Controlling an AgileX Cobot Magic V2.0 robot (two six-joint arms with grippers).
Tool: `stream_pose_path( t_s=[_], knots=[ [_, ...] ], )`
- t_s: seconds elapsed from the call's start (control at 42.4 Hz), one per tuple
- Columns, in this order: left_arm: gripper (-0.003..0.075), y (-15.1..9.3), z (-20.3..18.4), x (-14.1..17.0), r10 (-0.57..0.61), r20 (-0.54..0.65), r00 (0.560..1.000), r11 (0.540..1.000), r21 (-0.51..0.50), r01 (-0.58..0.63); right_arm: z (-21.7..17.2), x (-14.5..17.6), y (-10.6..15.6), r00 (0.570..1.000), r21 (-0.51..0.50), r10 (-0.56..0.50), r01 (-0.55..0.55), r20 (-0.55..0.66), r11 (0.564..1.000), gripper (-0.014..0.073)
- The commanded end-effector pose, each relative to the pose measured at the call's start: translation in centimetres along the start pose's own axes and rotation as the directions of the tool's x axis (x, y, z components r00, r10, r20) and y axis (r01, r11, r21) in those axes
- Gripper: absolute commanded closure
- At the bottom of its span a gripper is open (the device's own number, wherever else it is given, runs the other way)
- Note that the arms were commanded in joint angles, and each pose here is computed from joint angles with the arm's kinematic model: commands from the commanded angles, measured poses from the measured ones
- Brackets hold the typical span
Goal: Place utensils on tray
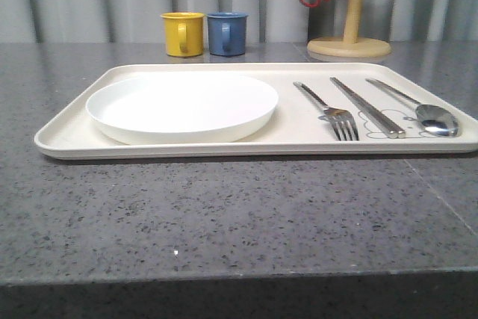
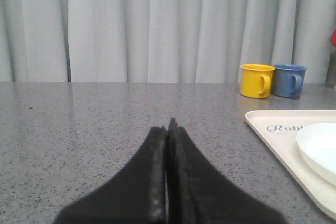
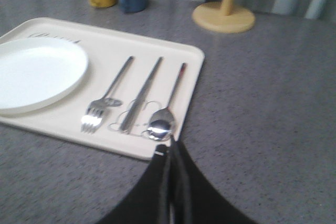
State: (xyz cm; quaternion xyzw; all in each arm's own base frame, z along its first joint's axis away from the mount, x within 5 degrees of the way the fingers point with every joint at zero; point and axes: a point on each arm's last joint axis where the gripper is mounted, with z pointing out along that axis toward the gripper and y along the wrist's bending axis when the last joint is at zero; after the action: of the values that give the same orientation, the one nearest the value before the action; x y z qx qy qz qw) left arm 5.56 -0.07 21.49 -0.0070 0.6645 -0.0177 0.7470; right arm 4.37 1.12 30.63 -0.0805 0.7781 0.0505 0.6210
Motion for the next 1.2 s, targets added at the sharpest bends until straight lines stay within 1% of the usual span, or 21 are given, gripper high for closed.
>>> stream_pose_path(
  t_s=[0.0,0.165,0.424,0.448,0.495,0.872,1.084,1.178],
  knots=[
    [0.0741,-0.1,-0.2,-0.4,-0.001,0.080,0.997,1.000,0.009,0.000,0.7,0.8,-0.6,0.980,0.092,-0.007,-0.012,0.201,0.996,0.0662],
    [0.0741,-0.1,-0.2,-0.4,-0.001,0.080,0.997,1.000,0.009,0.000,2.0,5.1,-1.0,0.959,0.153,-0.008,-0.036,0.282,0.987,0.0662],
    [0.0741,-0.1,-0.2,-0.4,-0.001,0.080,0.997,1.000,0.009,0.000,2.9,9.0,-1.1,0.933,0.177,-0.022,-0.045,0.358,0.983,0.0662],
    [0.0741,-0.1,-0.2,-0.4,-0.001,0.080,0.997,1.000,0.009,0.000,3.0,9.2,-1.1,0.931,0.180,-0.022,-0.047,0.364,0.983,0.0662],
    [0.0741,-0.1,-0.2,-0.4,-0.001,0.080,0.997,1.000,0.009,0.000,3.0,9.3,-1.1,0.940,0.176,-0.018,-0.045,0.340,0.983,0.0662],
    [0.0741,-0.1,-0.2,-0.4,-0.001,0.080,0.997,1.000,0.009,0.000,3.1,9.3,-1.1,0.942,0.176,-0.017,-0.045,0.336,0.983,0.0662],
    [0.0741,-0.1,-0.2,-0.4,-0.001,0.080,0.997,1.000,0.009,0.000,3.0,9.1,-1.1,0.933,0.178,-0.023,-0.044,0.359,0.983,0.0662],
    [0.0741,-0.1,-0.2,-0.4,-0.001,0.080,0.997,1.000,0.009,0.000,2.9,8.8,-1.0,0.919,0.156,0.019,-0.088,0.394,0.984,0.0662]
  ],
)
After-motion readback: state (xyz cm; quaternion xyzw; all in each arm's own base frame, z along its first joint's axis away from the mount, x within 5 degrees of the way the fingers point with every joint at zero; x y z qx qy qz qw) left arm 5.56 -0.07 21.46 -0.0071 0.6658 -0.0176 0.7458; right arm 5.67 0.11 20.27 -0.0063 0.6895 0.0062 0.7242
